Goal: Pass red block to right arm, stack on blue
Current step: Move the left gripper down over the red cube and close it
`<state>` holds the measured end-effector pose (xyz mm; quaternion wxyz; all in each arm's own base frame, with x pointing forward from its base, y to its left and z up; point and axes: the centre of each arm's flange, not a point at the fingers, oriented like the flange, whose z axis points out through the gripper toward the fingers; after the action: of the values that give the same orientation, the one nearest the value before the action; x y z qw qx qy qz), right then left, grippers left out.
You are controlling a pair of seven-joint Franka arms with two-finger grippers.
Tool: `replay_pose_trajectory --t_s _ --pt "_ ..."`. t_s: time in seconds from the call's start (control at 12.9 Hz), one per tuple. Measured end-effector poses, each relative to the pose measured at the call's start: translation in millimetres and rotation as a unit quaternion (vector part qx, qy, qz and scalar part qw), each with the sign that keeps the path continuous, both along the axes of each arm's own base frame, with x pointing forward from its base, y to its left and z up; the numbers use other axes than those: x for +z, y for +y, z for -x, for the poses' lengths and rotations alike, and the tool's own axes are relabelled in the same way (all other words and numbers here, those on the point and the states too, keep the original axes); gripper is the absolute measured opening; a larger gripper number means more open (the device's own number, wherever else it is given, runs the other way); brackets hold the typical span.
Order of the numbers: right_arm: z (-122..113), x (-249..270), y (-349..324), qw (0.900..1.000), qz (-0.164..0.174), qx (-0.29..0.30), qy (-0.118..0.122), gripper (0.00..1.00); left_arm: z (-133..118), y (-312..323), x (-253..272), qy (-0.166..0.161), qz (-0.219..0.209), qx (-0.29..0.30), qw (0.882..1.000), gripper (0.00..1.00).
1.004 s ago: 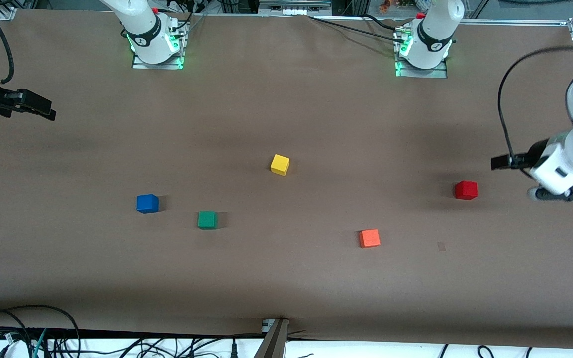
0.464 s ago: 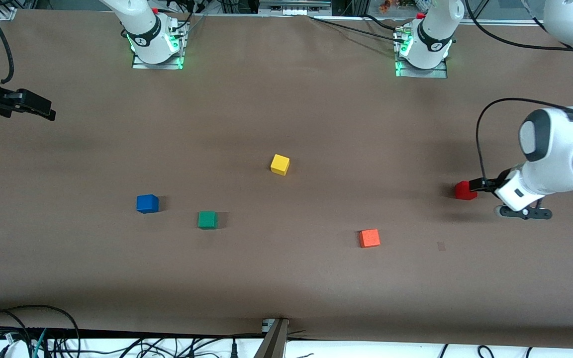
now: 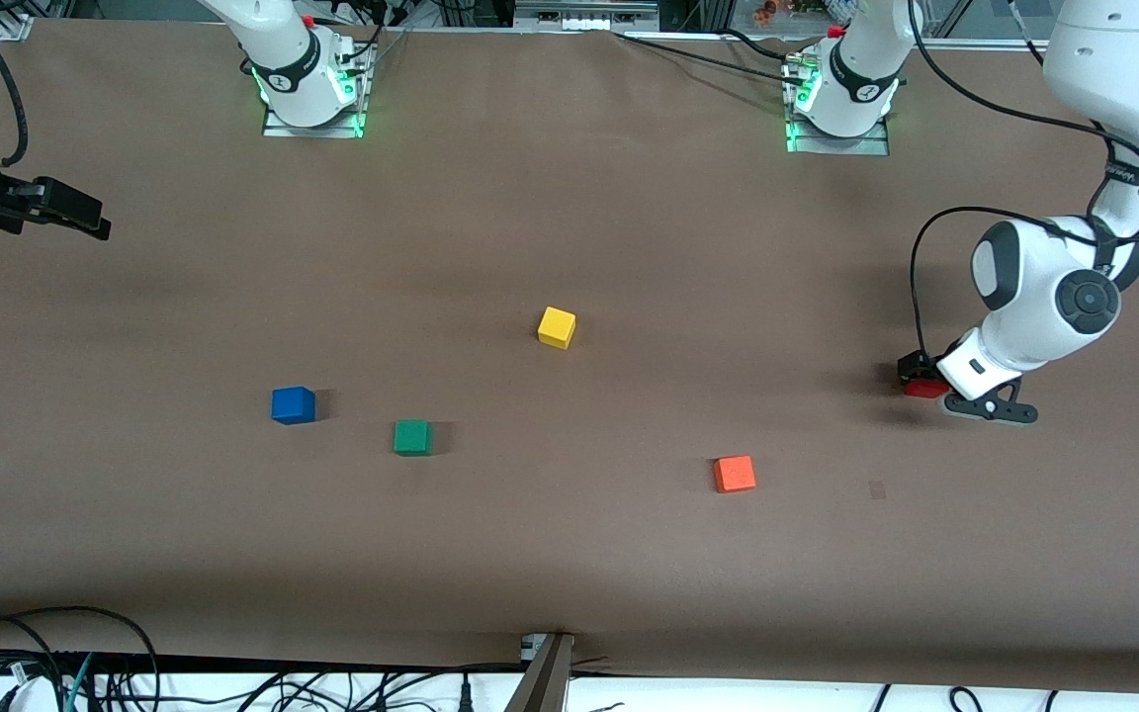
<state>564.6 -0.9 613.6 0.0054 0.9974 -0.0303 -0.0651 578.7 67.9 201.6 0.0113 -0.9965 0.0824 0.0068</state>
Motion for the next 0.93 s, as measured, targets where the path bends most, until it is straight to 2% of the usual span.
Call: replay_pose_trajectory --t_s 0.31,0.39,0.62,0.7,0.93 --pt "0.0 -0.1 0.0 1.0 0.0 0.0 0.0 1.0 7.6 9.0 -22.4 0.016 0.003 -0.005 1.0 1.0" --pt "0.0 -0.1 0.0 1.0 0.0 0.0 0.0 1.0 7.8 8.2 -23.8 0.017 0.004 -0.005 1.0 0.93" --pt "-0.1 -0.1 0.0 1.0 0.0 0.0 0.0 1.0 6.1 6.3 -22.5 0.015 0.004 -0.008 1.0 0.61" --pt "-0.1 -0.1 0.0 1.0 0.0 0.0 0.0 1.0 5.0 5.4 -21.5 0.014 0.004 -0.012 1.0 0.56" --pt "-0.2 -0.4 0.0 1.0 0.0 0.0 0.0 1.0 -11.6 2.4 -4.4 -0.006 0.003 -0.083 0.996 0.56"
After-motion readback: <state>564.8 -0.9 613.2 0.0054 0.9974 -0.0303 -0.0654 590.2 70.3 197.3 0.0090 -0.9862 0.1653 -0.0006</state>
